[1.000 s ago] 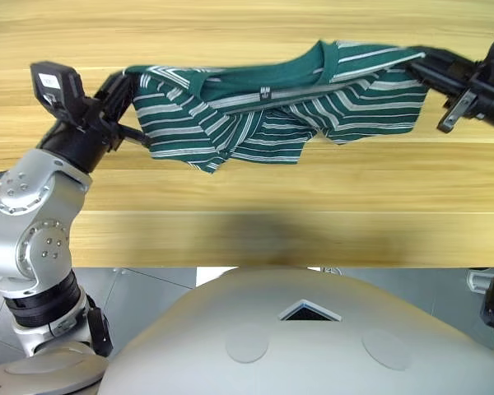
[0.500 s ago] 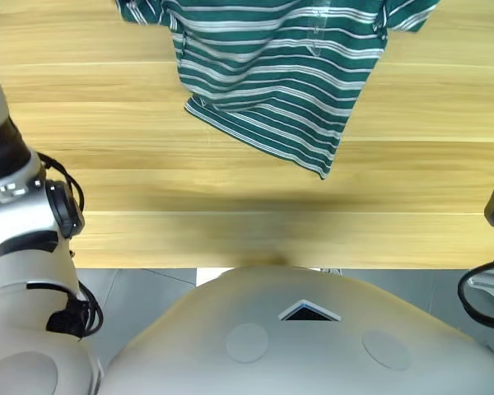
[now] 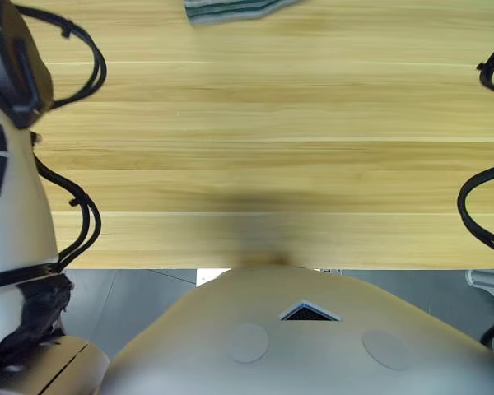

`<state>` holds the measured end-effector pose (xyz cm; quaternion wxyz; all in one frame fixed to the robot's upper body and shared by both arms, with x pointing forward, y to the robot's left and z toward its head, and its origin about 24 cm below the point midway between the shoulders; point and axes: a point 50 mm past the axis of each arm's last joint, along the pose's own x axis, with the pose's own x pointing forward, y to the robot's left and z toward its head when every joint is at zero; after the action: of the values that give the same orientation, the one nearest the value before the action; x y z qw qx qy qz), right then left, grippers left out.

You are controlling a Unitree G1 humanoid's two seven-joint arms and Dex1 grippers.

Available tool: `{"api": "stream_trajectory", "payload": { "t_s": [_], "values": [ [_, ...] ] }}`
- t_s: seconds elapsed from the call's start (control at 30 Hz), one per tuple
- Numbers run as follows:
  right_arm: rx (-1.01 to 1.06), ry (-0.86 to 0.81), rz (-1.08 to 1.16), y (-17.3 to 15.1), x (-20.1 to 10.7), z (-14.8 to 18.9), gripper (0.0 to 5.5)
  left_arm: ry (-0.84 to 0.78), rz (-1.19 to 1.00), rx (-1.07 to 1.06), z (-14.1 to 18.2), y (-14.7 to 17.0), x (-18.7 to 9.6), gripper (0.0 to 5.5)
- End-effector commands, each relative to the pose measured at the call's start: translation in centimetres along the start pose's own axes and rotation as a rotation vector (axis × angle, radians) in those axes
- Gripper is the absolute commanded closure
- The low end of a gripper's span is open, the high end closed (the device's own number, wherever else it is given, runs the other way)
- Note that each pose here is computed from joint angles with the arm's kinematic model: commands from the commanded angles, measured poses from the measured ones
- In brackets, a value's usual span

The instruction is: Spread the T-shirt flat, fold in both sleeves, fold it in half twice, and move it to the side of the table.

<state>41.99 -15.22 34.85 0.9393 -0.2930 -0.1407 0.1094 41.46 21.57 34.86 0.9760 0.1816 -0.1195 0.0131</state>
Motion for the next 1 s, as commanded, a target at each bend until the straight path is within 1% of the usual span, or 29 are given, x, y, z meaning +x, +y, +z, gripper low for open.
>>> {"api": "stream_trajectory", "payload": {
  "t_s": [0.03, 0.17, 0.37, 0.53, 0.63, 0.73, 0.87, 0.97, 1.0],
  "values": [
    [0.019, 0.082, 0.009, 0.5, -0.3, -2.7, 5.47, 0.023, -0.028, 0.014, -0.6, -1.0, 0.2, 5.50],
    [0.050, 0.113, 0.021, 1.2, -0.4, -4.1, 5.47, 0.055, -0.073, 0.046, -1.9, -1.8, 0.2, 5.50],
    [0.058, 0.168, 0.084, 3.3, -0.7, -6.7, 5.47, 0.142, -0.144, 0.111, -5.3, -2.7, -0.3, 5.50],
    [0.046, 0.186, 0.114, 3.3, -1.4, -8.3, 5.47, 0.135, -0.201, 0.097, -5.9, -2.8, -0.5, 5.50],
    [0.052, 0.133, 0.191, 3.0, -2.0, -8.8, 5.47, 0.097, -0.250, 0.043, -6.0, -2.4, -0.8, 5.50],
    [0.048, 0.082, 0.299, 2.8, -3.3, -10.0, 5.47, 0.075, -0.321, 0.008, -7.2, -2.2, -1.5, 5.50],
    [0.051, 0.011, 0.311, 0.7, -5.2, -11.0, 5.47, 0.031, -0.399, -0.014, -9.0, -2.2, -2.6, 5.50],
    [0.009, -0.106, 0.415, -0.3, -7.2, -11.3, 5.47, -0.030, -0.479, -0.028, -10.0, -2.5, -4.1, 5.50],
    [-0.009, -0.145, 0.458, -0.4, -7.9, -11.4, 5.47, -0.048, -0.496, -0.027, -10.4, -2.4, -4.9, 5.50]
  ]
}}
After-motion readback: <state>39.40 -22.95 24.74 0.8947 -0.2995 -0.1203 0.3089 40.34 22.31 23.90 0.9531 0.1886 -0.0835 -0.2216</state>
